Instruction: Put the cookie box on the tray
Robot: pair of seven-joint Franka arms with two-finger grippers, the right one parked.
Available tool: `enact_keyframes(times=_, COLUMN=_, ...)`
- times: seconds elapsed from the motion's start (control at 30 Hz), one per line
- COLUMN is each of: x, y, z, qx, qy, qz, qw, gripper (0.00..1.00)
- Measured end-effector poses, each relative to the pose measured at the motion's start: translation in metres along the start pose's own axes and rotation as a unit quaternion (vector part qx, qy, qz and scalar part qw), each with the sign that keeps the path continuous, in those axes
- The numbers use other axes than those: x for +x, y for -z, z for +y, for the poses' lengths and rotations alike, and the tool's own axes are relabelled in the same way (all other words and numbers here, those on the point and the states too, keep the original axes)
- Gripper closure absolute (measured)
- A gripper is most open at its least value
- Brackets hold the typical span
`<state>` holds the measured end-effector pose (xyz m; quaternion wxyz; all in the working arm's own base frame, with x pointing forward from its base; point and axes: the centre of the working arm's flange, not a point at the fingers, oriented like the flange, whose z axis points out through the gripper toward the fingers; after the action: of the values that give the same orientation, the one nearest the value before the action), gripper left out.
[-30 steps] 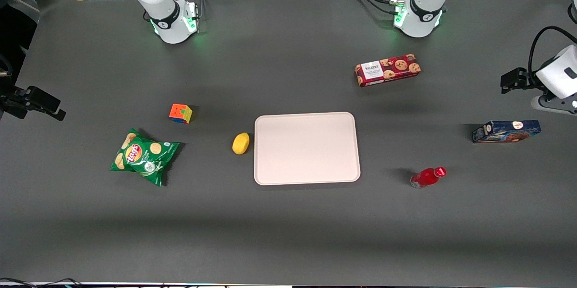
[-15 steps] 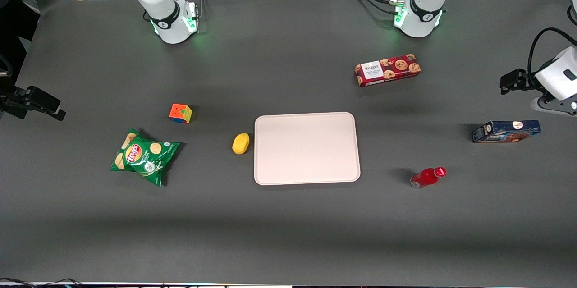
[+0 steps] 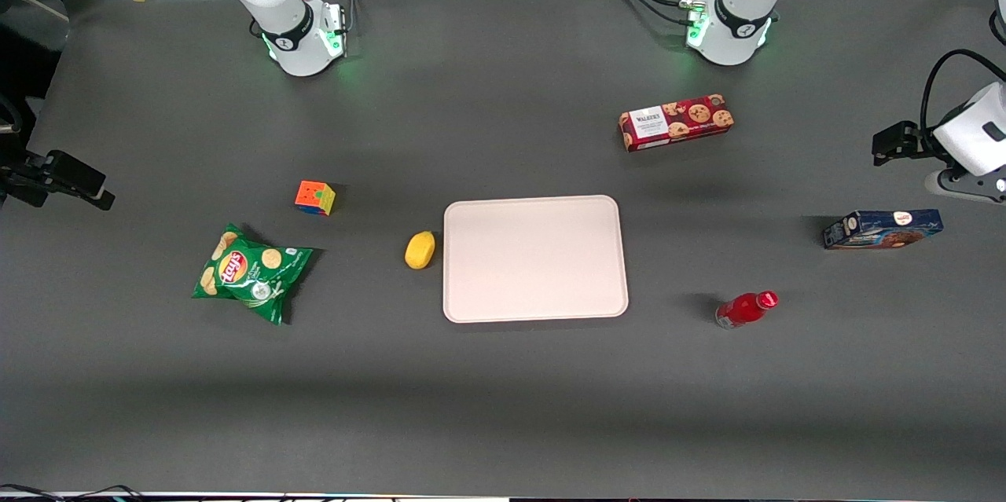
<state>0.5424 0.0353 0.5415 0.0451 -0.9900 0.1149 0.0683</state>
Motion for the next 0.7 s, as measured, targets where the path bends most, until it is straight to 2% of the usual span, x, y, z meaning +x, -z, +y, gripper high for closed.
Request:
enact_keyframes(times=0.4, x=0.001, y=-0.001, z=0.000, qx=0.000, qy=0.000, qz=-0.001, qw=1.0000, gripper=0.00)
enact_keyframes(times=0.7, x=0.002, y=0.010, z=-0.002, qx=0.003, qy=0.002, qz=0.011, qw=0.9999, gripper=0.00)
